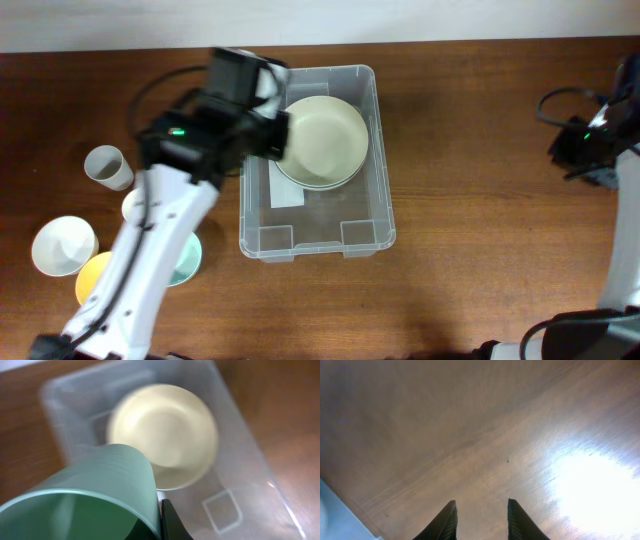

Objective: Pack container
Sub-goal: 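Grasp the mint green cup with the left gripper, then carry the mint green cup into the container's front right corner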

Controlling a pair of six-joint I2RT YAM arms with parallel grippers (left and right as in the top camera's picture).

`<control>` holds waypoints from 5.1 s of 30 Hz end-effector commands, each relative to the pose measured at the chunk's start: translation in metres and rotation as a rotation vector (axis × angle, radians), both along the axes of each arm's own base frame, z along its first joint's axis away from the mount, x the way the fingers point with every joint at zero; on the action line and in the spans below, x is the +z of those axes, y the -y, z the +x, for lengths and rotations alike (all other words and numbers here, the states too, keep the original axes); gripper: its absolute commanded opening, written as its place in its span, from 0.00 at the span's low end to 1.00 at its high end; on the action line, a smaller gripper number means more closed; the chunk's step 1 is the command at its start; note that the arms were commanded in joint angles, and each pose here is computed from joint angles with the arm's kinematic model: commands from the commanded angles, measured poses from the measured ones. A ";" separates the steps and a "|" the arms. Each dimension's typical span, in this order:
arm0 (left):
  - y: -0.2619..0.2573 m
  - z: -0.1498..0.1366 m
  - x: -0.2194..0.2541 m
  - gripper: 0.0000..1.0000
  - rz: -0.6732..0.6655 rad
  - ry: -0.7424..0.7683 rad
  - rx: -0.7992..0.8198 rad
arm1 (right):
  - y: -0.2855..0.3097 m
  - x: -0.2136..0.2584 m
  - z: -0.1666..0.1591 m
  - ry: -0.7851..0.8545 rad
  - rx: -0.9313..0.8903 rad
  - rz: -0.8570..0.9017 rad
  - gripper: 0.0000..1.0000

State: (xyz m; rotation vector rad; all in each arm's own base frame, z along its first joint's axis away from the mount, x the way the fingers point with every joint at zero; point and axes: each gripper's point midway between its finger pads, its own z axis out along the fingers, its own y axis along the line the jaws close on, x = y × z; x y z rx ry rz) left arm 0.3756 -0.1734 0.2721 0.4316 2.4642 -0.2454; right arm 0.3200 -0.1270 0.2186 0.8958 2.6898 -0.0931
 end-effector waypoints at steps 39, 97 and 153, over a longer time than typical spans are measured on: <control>0.071 -0.030 -0.049 0.57 0.120 -0.254 -0.151 | -0.048 -0.128 -0.052 -0.236 0.087 0.204 0.34; 0.067 -0.021 -0.184 0.72 0.045 -0.572 -0.492 | -0.047 -0.128 -0.051 -0.235 0.086 0.195 0.33; 0.126 -0.065 -0.158 0.01 0.331 -0.412 -0.600 | -0.045 -0.128 -0.051 -0.236 0.084 0.184 0.34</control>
